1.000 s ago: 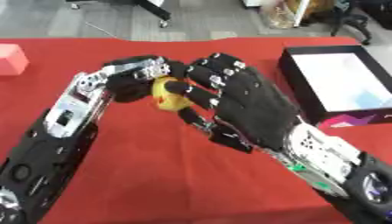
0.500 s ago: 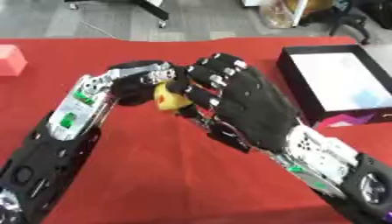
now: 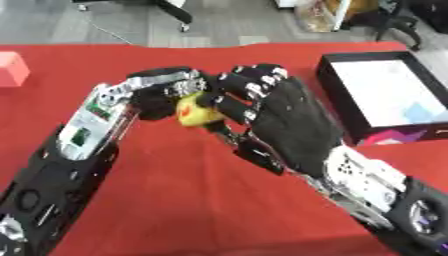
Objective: Pick up the objects with one hand, pass them to the other hand, and then place them into the box on the other side of the table.
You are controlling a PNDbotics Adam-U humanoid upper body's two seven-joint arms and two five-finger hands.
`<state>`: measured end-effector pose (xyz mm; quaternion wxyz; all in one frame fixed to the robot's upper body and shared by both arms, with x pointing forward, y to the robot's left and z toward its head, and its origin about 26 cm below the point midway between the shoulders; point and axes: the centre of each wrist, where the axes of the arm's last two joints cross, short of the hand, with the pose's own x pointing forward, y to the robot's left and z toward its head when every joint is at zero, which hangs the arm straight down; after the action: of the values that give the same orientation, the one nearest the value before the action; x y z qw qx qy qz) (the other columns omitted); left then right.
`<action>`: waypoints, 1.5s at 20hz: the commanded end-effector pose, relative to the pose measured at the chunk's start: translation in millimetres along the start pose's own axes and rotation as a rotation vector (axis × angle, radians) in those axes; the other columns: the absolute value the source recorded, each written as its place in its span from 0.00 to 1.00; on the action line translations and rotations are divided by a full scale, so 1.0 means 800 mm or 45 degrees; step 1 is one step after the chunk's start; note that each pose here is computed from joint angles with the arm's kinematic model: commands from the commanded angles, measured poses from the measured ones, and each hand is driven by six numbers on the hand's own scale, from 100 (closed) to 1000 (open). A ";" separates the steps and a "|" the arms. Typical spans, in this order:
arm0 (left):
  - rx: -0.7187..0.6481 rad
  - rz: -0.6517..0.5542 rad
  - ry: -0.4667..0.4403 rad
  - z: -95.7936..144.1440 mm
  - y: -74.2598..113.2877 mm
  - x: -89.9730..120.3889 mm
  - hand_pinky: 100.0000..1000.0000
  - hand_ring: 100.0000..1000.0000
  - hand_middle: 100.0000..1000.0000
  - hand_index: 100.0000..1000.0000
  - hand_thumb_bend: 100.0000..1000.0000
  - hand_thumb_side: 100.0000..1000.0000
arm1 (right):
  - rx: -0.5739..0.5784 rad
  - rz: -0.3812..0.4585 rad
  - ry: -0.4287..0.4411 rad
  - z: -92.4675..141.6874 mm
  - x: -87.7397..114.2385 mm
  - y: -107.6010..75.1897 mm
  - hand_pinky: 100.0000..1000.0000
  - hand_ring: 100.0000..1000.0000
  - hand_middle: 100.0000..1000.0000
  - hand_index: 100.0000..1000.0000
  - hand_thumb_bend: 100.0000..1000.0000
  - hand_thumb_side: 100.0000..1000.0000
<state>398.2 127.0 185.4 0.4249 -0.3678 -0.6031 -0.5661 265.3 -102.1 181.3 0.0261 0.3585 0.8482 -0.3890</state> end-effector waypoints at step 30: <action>1.234 -0.352 -0.175 0.275 -0.040 0.041 0.69 0.69 0.62 0.74 0.00 0.82 | 0.275 0.531 1.283 0.168 -0.246 -0.079 0.24 0.65 0.12 0.47 0.00 0.00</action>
<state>341.9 336.6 187.4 0.4455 -0.1038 -0.8527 -0.2522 337.3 -318.3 174.5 -0.3440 0.6393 0.6390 -0.2543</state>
